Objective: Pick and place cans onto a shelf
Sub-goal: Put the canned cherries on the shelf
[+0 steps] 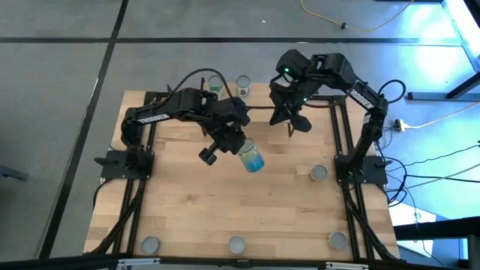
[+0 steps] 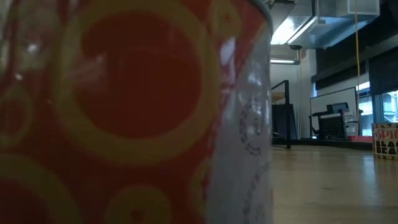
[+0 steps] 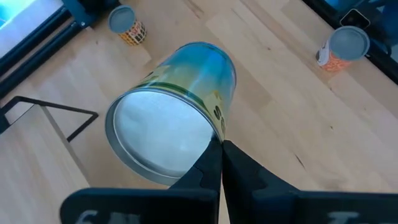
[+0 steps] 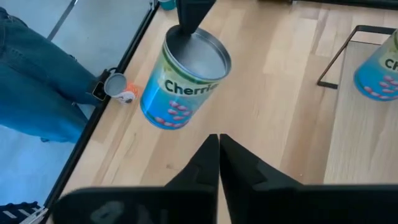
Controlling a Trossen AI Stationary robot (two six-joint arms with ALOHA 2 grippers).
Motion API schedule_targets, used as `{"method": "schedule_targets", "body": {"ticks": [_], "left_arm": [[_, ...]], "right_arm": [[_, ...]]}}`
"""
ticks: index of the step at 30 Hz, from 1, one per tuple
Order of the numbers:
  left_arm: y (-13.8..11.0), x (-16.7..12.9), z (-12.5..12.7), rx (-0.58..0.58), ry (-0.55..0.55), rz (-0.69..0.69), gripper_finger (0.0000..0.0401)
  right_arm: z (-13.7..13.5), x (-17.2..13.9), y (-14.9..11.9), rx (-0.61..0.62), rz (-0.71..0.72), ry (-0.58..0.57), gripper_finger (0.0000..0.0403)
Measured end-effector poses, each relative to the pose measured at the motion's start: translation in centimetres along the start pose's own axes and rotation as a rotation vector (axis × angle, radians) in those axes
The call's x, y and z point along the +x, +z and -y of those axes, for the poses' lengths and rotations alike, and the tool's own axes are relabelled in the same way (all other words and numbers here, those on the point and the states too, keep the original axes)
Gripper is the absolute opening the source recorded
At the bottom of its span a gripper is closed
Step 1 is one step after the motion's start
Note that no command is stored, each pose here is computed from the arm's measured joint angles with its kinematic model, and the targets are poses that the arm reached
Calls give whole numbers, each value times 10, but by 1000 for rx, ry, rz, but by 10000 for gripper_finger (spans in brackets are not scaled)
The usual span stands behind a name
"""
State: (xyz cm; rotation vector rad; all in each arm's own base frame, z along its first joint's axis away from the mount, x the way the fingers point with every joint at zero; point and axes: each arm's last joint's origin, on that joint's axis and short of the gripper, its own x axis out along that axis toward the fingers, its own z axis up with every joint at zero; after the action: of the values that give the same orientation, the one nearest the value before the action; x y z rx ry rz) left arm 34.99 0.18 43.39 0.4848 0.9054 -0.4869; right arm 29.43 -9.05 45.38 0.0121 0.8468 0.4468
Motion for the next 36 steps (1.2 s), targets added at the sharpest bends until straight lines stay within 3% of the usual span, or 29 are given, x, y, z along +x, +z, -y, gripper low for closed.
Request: {"method": "schedule_targets", "body": {"ticks": [4,15,19,25,36], "left_arm": [[0,0,0,0,0,0,0],[1,0,1,37,-56,42,0],[1,0,0,69,-56,47,0],[0,-1,-2,97,-112,114,0],[-3,-3,-6,104,-174,182,0]], "right_arm": [[0,0,1,19,4,-2,12],[-7,5,8,-48,65,65,70],[-9,19,7,-43,50,134,72],[0,49,7,-66,46,146,72],[3,65,9,-172,152,272,72]]}}
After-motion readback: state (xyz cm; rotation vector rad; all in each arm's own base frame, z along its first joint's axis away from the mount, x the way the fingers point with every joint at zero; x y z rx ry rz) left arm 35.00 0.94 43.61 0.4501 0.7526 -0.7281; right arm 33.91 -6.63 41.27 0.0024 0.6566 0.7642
